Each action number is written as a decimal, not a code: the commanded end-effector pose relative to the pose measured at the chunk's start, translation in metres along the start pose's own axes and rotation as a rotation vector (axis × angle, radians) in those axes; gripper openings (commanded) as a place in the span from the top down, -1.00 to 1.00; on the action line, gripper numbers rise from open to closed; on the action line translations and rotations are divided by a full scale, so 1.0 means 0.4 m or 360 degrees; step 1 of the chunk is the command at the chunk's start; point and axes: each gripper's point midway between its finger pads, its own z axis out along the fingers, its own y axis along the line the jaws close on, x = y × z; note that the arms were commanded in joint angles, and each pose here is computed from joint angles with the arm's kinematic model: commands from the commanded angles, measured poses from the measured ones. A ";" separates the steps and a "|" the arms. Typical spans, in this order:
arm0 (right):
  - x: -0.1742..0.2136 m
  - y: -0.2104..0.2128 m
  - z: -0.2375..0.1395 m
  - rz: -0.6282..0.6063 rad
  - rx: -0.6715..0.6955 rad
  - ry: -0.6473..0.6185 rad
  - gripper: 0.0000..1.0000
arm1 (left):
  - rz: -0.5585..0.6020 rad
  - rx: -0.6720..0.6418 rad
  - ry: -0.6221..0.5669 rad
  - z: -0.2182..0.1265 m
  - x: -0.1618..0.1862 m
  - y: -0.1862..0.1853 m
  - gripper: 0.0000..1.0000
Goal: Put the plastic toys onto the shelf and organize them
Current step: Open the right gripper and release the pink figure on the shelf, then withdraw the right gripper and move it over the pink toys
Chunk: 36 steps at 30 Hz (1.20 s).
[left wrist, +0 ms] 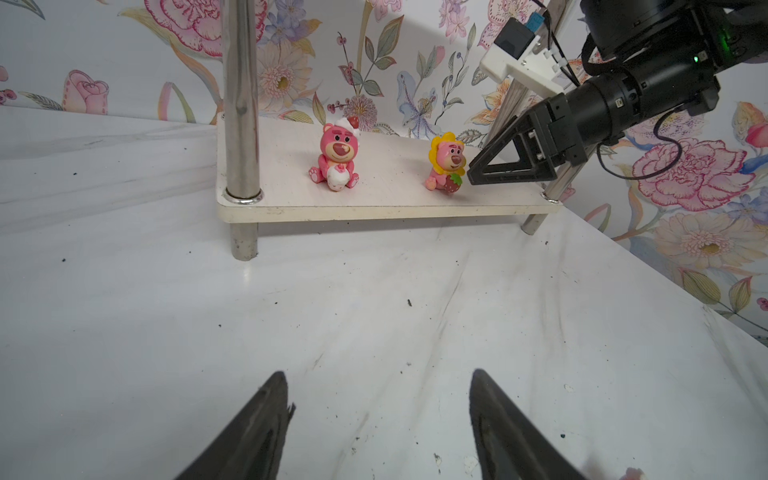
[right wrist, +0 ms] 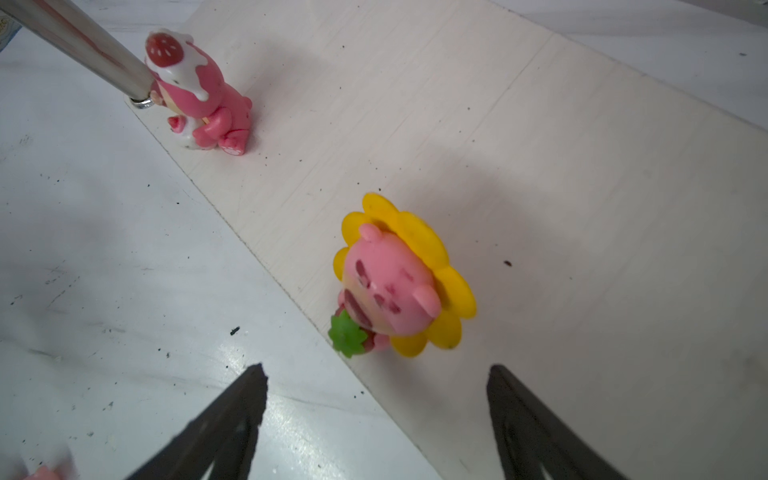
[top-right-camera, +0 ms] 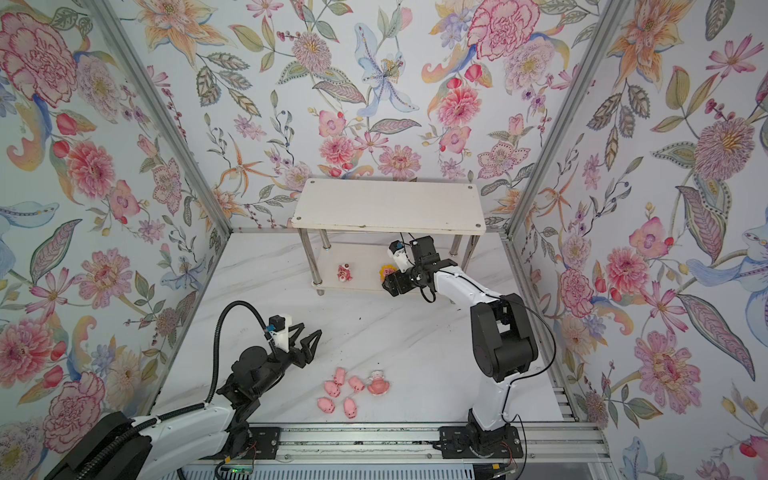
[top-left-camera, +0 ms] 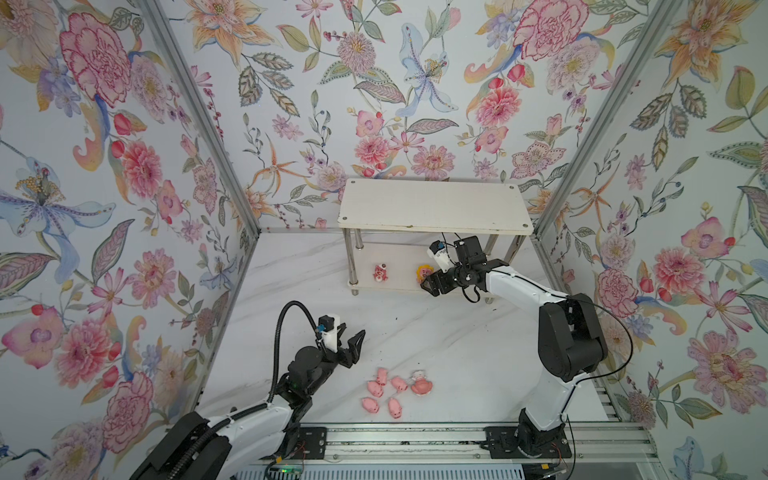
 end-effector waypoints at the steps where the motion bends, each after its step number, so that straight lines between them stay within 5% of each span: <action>1: -0.026 -0.002 -0.051 0.0051 0.0018 -0.0119 -0.69 | 0.0051 -0.0027 0.0072 -0.018 0.049 0.014 -0.40; 18: 0.201 0.135 -0.163 0.0330 -0.0119 -0.0238 -0.49 | 0.0132 -0.0042 0.0015 -0.024 0.003 0.009 -0.42; 25: 0.356 0.221 -0.171 0.0265 -0.0072 0.0028 -0.06 | 0.0099 -0.0031 0.0068 -0.017 0.014 0.005 -0.42; 36: 0.495 0.389 -0.200 0.0158 0.0004 0.0185 0.00 | 0.0000 0.0011 0.0011 -0.028 0.019 0.000 -0.46</action>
